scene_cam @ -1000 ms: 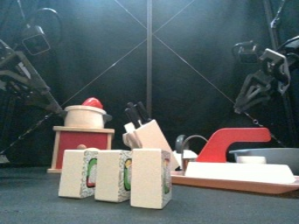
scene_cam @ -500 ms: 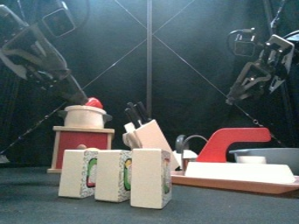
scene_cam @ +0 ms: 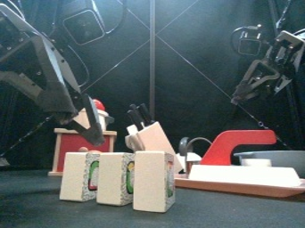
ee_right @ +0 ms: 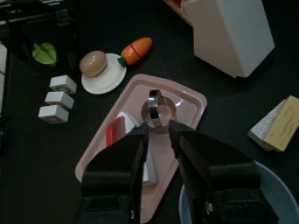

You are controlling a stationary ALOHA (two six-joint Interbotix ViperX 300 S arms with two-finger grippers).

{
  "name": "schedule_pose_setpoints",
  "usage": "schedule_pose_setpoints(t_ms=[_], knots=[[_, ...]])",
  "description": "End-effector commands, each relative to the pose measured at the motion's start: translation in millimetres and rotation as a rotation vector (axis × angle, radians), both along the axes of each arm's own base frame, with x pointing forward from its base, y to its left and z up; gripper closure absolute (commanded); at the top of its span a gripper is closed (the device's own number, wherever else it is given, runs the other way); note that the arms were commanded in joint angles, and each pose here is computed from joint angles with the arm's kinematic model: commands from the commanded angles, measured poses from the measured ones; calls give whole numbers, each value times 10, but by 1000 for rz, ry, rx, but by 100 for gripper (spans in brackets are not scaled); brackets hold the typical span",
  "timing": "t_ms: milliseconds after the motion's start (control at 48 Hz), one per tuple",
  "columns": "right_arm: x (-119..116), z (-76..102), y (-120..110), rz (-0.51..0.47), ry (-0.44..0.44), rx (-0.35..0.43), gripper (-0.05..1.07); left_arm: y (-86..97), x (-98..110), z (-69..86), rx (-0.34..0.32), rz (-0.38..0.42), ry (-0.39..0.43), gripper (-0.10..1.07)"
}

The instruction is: Grab white sushi piece from table

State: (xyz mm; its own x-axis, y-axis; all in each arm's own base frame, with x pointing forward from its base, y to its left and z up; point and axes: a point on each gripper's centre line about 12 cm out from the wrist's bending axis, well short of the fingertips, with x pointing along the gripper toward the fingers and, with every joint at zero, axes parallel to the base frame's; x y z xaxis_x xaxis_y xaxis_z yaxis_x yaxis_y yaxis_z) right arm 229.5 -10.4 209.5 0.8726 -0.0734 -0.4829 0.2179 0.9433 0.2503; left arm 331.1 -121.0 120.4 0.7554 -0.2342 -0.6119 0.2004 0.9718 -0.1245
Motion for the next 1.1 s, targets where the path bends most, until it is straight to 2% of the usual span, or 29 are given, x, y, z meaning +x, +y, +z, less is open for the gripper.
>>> schedule_pose_setpoints(t_ms=[0,771,1083], knots=[[13,30,13,4,-12,9,35,-82,113,45,-5,-13,-18,-5],[18,-9,14,4,2,11,35,-130,221,-161,25,-29,37,-4],[19,-13,13,3,5,10,35,-121,227,-176,27,-28,41,8]])
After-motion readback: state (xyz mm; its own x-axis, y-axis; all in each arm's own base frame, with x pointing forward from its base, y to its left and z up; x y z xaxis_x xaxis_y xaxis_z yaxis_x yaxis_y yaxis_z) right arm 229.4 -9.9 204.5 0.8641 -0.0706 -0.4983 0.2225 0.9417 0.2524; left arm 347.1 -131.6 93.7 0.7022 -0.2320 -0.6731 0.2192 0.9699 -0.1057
